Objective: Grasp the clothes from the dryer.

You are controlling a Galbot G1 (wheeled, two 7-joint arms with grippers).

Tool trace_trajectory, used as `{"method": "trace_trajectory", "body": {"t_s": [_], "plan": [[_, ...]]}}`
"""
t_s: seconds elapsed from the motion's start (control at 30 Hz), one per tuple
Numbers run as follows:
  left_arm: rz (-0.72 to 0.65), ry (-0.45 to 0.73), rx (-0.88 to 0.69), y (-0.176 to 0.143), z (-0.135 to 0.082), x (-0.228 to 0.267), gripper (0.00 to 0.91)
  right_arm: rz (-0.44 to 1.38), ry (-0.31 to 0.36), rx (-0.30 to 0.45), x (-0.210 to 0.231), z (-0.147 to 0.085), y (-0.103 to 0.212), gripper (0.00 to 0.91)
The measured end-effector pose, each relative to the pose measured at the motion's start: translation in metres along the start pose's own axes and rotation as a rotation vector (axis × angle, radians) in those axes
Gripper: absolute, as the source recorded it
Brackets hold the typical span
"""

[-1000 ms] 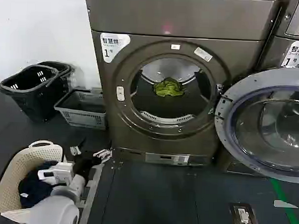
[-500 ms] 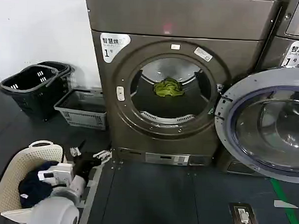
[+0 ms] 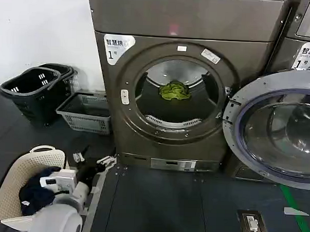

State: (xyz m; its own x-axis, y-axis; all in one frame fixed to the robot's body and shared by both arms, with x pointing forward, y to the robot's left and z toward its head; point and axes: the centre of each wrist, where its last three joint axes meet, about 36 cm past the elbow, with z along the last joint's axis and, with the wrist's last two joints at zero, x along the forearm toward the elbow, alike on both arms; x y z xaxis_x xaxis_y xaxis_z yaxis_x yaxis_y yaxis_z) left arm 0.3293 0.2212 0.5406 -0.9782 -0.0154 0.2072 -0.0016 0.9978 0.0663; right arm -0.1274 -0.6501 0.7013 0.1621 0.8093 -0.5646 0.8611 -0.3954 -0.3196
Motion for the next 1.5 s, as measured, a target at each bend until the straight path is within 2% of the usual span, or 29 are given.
{"method": "trace_trajectory", "body": {"t_s": [1.5], "plan": [[0.0,0.004,0.001,-0.0004,0.001,-0.001,0.907,0.0,0.001,-0.003,0.0002,0.0064,-0.0011,0.907]]}}
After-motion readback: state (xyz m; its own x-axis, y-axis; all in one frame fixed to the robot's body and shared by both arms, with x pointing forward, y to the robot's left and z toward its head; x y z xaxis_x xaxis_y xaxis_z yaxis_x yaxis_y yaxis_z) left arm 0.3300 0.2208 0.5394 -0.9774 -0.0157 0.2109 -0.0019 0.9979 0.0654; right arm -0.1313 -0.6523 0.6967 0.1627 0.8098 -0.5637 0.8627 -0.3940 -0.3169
